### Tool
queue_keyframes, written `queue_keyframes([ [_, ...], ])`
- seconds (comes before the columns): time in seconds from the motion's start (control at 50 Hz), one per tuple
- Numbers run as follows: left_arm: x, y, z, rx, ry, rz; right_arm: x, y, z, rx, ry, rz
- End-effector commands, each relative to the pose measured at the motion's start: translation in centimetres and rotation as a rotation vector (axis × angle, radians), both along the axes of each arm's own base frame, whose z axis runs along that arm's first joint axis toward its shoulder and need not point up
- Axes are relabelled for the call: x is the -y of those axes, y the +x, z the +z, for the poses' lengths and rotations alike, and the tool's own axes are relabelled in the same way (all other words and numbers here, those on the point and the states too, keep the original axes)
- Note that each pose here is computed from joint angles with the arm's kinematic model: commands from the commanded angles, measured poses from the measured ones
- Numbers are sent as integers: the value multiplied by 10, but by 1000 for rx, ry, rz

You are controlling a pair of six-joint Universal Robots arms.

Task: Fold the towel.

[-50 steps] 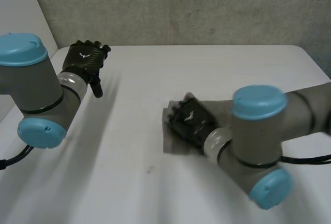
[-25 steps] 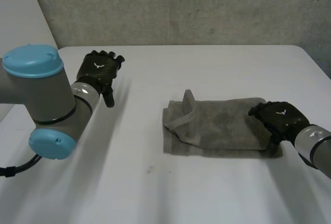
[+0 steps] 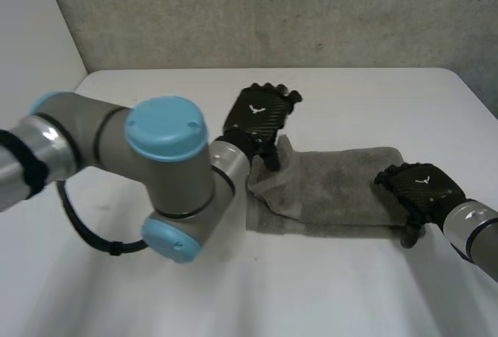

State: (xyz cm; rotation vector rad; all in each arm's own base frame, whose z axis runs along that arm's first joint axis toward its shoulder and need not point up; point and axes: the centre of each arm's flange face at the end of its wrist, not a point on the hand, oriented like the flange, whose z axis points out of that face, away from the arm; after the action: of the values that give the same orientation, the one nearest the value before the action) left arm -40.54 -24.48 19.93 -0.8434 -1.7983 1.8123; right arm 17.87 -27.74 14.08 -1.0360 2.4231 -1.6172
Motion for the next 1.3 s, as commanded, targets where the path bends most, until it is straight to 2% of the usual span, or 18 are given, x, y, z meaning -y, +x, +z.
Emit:
queue_keyframes([
  [0.02, -3, -21, -29, -19, 82, -33, -1, 1, -3, -5, -19, 2],
  [0.2, 0, -25, -57, 23, 133, -15, 0, 0, -3, -7, -29, -1],
  [0.3, 9, -18, -68, 56, 137, 101, 2, 0, -2, -6, -35, -3],
  [0.34, 15, -7, -74, 94, 138, 210, 4, -1, -1, -6, -40, -3],
  [0.44, 15, 8, -81, 163, 144, 298, 6, -2, -1, -10, -45, -4],
  [0.58, -4, 21, -84, 227, 201, 295, 7, -2, -8, -92, -58, 30],
  [0.62, -15, 25, -81, 237, 214, 281, 6, -2, -15, -175, -67, 58],
  [0.68, -31, 24, -76, 230, 224, 256, 9, -5, -15, -253, -102, 56],
  [0.8, -39, 27, -67, 181, 260, 260, 16, 1, -6, -300, -182, 53],
  [0.94, -43, 38, -37, 120, 249, 276, 6, 61, 36, -253, -380, 200],
  [0.98, -36, 46, -24, 95, 234, 305, -16, 99, 57, -210, -480, 315],
  [1.0, -36, 46, -24, 95, 234, 306, -17, 99, 57, -210, -480, 315],
  [1.06, -25, 60, -12, 75, 225, 352, -47, 137, 66, -163, -542, 445],
  [1.1, -19, 69, -9, 69, 223, 379, -62, 153, 64, -148, -553, 504],
  [1.14, -8, 86, 1, 50, 215, 430, -88, 176, 41, -164, -519, 628],
  [1.16, -8, 86, 1, 50, 215, 430, -88, 176, 40, -164, -519, 628],
  [1.2, 2, 102, 6, 41, 214, 474, -108, 189, 15, -234, -494, 722],
  [1.3, 9, 113, 7, 40, 216, 501, -113, 187, -6, -342, -438, 731],
])
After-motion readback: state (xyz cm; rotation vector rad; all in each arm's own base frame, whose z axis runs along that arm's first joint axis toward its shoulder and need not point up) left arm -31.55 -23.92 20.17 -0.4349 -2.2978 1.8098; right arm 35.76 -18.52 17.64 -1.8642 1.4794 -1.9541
